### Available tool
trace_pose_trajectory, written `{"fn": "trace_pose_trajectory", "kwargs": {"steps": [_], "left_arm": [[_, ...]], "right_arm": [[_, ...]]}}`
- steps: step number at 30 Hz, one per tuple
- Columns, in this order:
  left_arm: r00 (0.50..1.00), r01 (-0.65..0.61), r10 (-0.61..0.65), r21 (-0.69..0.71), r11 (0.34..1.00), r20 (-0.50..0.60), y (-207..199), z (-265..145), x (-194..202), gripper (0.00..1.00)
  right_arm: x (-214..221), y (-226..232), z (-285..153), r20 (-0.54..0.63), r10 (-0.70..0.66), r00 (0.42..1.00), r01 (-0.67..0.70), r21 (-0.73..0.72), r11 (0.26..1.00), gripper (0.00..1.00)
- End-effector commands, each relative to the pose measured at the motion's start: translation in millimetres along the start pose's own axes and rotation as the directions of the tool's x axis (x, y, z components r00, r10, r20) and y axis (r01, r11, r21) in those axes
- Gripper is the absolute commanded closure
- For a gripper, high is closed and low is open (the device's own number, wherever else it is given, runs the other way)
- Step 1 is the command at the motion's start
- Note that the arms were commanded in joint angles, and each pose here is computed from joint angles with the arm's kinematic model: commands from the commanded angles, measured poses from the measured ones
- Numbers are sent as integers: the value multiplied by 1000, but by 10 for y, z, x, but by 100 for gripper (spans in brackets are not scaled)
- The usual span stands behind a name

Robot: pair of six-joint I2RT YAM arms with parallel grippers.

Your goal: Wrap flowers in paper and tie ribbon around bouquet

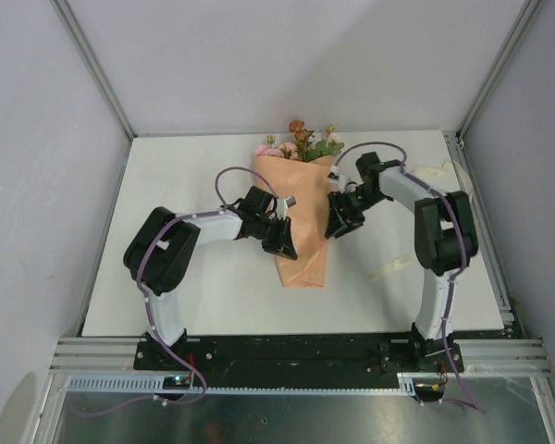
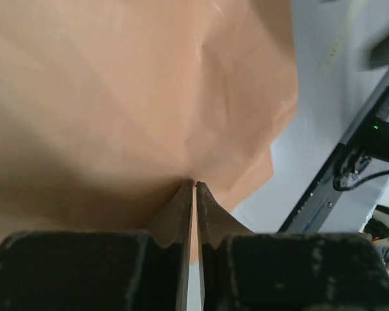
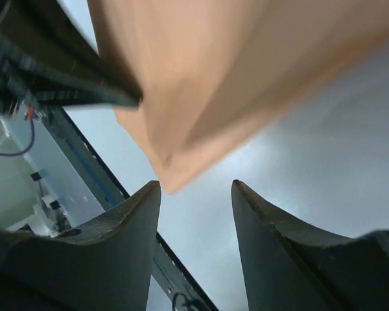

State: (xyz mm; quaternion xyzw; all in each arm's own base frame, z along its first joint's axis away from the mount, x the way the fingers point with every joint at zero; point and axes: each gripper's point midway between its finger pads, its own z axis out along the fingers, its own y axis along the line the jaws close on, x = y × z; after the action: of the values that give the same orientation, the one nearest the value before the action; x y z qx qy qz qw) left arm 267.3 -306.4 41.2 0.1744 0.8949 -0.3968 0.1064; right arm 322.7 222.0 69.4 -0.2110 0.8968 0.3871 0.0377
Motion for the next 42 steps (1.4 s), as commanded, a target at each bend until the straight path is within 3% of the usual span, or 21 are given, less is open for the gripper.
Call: {"fn": "trace_pose_trajectory", "kwargs": {"steps": [1, 5, 9, 12, 21, 24, 28, 31, 33, 34, 36, 38, 42], "left_arm": [[998, 10, -8, -46, 999, 56, 83, 73, -195, 91], [999, 11, -8, -58, 998, 53, 117, 99, -185, 91], [999, 7, -5, -60, 998, 47, 103, 124, -173, 91], [999, 6, -4, -59, 998, 44, 100, 135, -169, 91], [999, 3, 0, -69, 998, 45, 109, 140, -174, 91], [999, 4, -1, -70, 998, 44, 118, 149, -189, 91], [999, 7, -3, -73, 997, 46, 122, 138, -195, 91], [999, 16, -12, -75, 997, 50, 142, 122, -205, 91], [999, 20, -17, -77, 997, 49, 160, 120, -198, 92], [999, 22, -18, -78, 997, 49, 168, 117, -197, 92], [999, 23, -19, -79, 997, 49, 174, 116, -194, 93], [999, 26, -23, -76, 997, 47, 172, 115, -185, 94], [999, 30, -27, -71, 997, 43, 165, 114, -168, 94]], "right_arm": [[247, -36, -725, 30, -228, 973, 219, 179, 959, 45], [884, -469, -960, -145, -342, 928, 372, 332, 867, 39], [1224, -795, -1105, -288, -430, 856, 516, 412, 751, 29], [1328, -984, -1123, -366, -463, 808, 587, 428, 687, 25], [1331, -1441, -855, -466, -466, 752, 653, 434, 620, 26], [1329, -1511, -748, -496, -465, 734, 673, 436, 597, 41], [1467, -1277, -512, -527, -478, 703, 691, 346, 634, 85], [1686, -726, -255, -515, -532, 672, 696, 191, 693, 98], [1814, -279, -126, -464, -570, 678, 674, 85, 733, 81], [1832, -53, -87, -417, -570, 708, 643, 49, 764, 66], [1751, 260, -72, -324, -546, 773, 581, 15, 814, 44], [1553, 449, -119, -217, -476, 852, 488, 0, 873, 34], [981, 549, -272, 6, -206, 978, 206, -48, 977, 31]]}}
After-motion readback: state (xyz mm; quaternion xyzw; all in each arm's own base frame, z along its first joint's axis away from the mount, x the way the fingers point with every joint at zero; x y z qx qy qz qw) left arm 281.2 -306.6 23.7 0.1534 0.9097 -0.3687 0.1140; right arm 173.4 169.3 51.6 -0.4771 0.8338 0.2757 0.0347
